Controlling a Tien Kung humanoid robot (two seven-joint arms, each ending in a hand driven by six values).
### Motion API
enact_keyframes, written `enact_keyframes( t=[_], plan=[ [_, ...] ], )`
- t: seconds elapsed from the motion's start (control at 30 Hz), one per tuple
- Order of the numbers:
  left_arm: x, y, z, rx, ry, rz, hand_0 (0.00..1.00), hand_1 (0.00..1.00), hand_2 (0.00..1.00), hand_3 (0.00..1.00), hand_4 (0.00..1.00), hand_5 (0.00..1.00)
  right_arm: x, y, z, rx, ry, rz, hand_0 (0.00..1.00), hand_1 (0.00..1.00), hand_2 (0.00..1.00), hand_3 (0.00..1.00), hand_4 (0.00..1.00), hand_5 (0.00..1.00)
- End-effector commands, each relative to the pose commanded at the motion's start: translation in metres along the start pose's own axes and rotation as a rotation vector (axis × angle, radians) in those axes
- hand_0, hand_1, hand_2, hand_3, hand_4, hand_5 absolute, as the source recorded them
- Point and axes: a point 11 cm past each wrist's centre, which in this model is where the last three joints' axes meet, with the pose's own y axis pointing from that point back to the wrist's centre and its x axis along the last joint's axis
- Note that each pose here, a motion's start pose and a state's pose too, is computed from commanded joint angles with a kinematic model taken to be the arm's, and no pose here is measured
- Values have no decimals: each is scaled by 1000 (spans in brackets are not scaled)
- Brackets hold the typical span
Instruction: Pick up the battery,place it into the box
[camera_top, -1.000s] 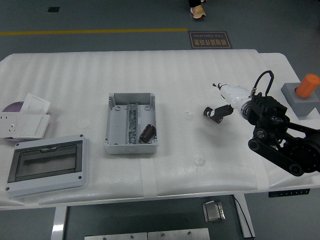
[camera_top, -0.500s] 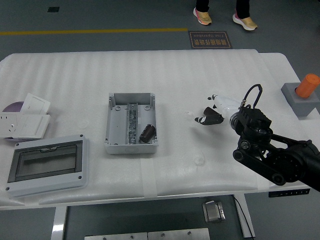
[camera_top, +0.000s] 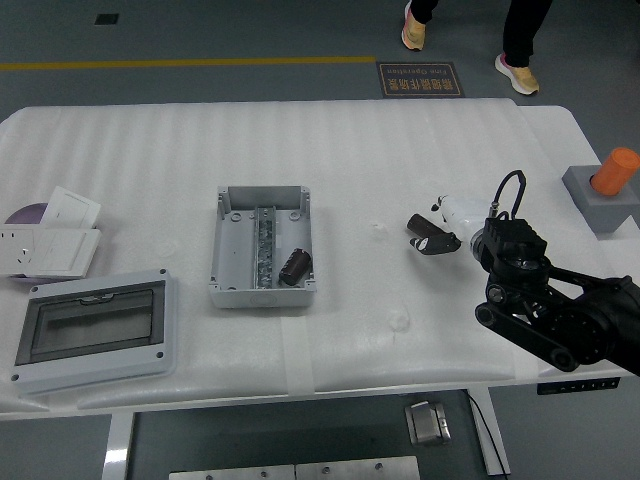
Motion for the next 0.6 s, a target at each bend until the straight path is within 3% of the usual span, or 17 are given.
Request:
enact_keyframes(
  t=[0.43,0.47,0.6],
  plan=[
    [1,0,0,-3,2,3,669,683,568,582,512,447,-5,-1,-3,-2,-17,23,440,601,692,810,768,609],
    [1,0,0,-3,2,3,668,683,568,582,513,447,-5,-2,-2,-3,-18,24,414,566,643,775,744,592],
    [1,0,0,-5,2,4,668,683,568,582,513,447,-8,-2,-1,-8,-18,26,414,566,643,775,744,592]
  ],
)
